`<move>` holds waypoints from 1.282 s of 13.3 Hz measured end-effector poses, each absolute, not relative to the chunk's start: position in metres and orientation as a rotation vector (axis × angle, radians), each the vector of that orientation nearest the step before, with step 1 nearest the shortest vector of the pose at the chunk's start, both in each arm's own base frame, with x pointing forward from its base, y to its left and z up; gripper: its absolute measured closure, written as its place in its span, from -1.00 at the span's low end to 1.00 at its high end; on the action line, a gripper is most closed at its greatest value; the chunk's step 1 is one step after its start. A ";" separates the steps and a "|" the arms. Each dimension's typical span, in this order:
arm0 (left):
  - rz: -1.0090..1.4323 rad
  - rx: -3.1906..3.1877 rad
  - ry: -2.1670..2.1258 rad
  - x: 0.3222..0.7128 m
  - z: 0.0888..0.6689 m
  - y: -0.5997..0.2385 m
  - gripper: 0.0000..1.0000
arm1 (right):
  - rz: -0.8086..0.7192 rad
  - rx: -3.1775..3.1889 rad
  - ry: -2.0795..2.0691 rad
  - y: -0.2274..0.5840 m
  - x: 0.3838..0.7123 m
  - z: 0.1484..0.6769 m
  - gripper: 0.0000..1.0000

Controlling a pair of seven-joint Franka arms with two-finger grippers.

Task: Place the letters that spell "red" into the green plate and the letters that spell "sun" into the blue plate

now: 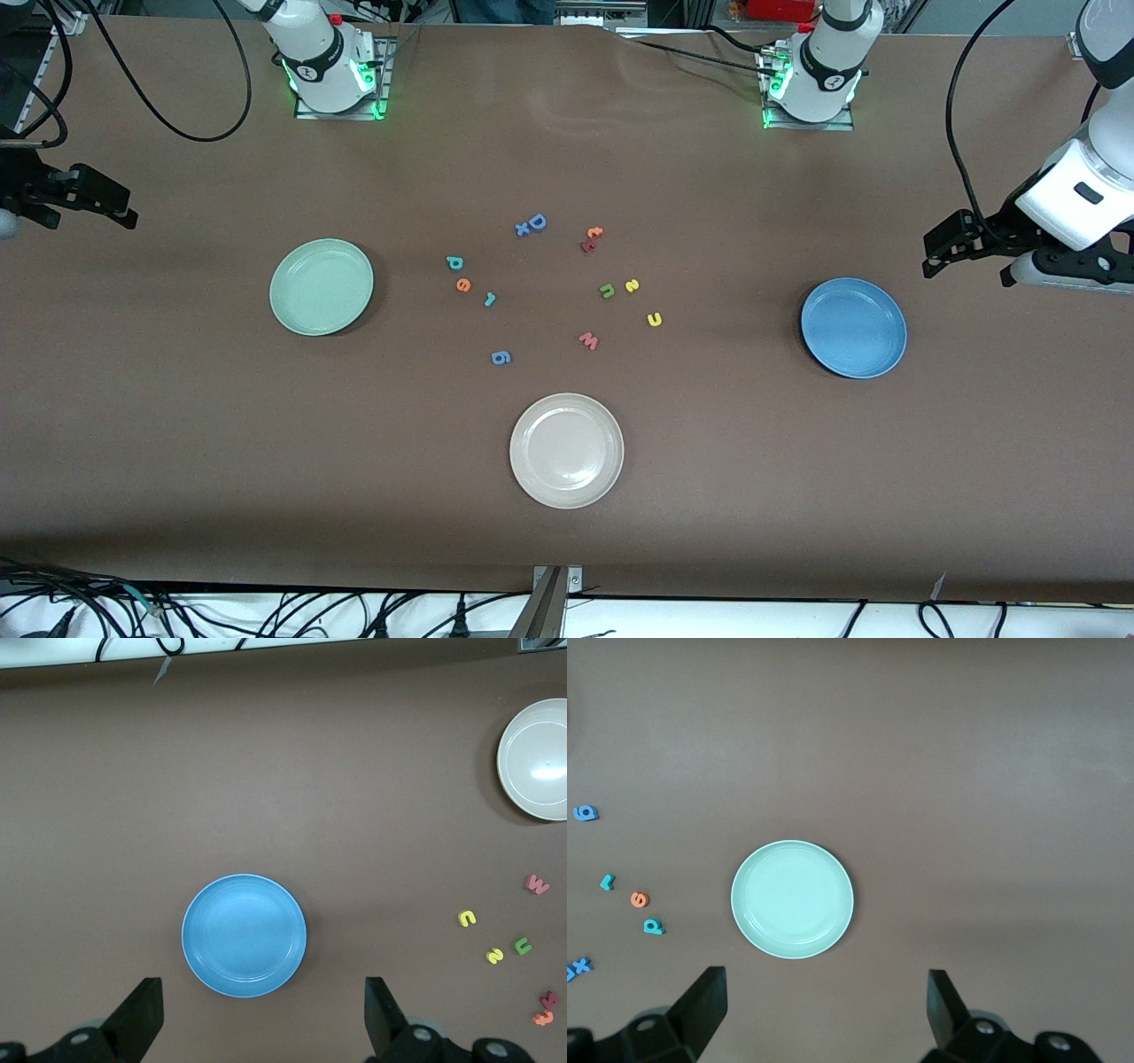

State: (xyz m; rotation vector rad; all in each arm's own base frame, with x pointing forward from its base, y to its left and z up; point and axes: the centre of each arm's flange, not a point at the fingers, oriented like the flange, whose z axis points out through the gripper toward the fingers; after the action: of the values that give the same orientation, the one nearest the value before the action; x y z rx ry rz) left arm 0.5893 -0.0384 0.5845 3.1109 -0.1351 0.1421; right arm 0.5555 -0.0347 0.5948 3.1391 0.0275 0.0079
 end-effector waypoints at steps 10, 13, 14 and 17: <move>0.128 3.112 -0.125 0.589 0.583 -0.035 -1.00 | 0.008 3.139 0.027 -0.035 0.556 0.595 -1.00; 0.125 3.113 -0.125 0.589 0.582 -0.035 -1.00 | 0.008 3.139 0.027 -0.035 0.556 0.595 -1.00; 0.124 3.113 -0.125 0.589 0.582 -0.035 -1.00 | 0.008 3.139 0.027 -0.035 0.556 0.595 -1.00; 0.111 3.113 -0.125 0.588 0.582 -0.035 -1.00 | 0.008 3.139 0.027 -0.035 0.556 0.595 -1.00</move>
State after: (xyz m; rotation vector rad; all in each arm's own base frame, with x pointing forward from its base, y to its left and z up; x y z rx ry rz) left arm 0.5881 -0.0349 0.5816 3.1132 -0.1254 0.1110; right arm 0.5555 -0.0347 0.5948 3.1391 0.0275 0.0079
